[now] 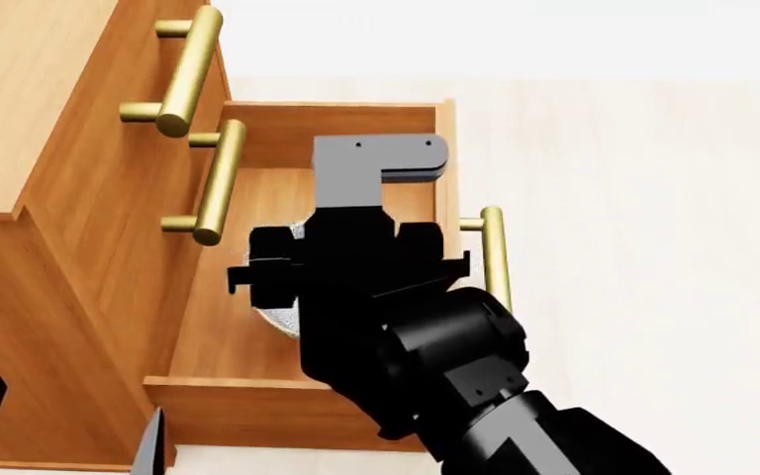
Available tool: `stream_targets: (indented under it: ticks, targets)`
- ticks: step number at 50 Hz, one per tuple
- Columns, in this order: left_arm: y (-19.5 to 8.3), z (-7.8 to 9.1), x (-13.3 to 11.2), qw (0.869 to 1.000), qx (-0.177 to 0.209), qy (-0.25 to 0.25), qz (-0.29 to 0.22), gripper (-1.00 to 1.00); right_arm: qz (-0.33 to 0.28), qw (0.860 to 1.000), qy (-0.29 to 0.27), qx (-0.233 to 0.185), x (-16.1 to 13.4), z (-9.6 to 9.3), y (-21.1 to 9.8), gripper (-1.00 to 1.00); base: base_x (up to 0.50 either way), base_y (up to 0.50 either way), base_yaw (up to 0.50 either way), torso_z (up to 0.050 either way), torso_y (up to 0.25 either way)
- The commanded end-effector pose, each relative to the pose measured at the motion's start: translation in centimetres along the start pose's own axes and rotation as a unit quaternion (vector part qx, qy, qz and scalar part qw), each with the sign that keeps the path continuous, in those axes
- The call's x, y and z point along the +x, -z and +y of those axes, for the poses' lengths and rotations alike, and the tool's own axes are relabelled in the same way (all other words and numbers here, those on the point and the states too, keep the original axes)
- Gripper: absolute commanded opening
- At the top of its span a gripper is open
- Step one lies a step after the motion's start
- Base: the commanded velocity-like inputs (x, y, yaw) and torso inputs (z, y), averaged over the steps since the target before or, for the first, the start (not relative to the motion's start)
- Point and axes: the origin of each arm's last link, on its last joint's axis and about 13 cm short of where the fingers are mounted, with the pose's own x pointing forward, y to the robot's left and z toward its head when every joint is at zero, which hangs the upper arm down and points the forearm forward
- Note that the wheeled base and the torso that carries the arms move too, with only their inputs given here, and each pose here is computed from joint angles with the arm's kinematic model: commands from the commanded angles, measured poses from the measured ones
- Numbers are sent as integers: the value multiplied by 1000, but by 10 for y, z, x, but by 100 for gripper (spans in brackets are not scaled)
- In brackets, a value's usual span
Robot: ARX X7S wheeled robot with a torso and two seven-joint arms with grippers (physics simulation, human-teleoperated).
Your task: Put the bowl in the bottom drawer of the cabinet and close it.
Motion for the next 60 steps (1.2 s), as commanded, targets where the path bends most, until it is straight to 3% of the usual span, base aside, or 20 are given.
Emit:
stream_targets:
  ticks: [1, 18, 51, 60]
  targets:
    - [-2, 2, 1, 1000, -5, -6, -8, 100, 0, 1000, -24, -4, -1, 6, -2, 100, 0, 0, 0, 0, 0]
    - [-2, 0, 1, 1000, -4, -2, -10, 100, -27, 999, -32, -13, -22, 2, -27, 100, 0, 0, 0, 0, 0]
    - [0, -2, -4, 1000, -1, 0, -11, 100, -59, 998, -26, -3, -49, -24, -50, 100, 0, 0, 0, 0, 0]
    - [-1, -2, -4, 1000, 0, -1, -14, 100, -92, 995, -24, 7, -60, -33, -54, 100, 0, 0, 0, 0, 0]
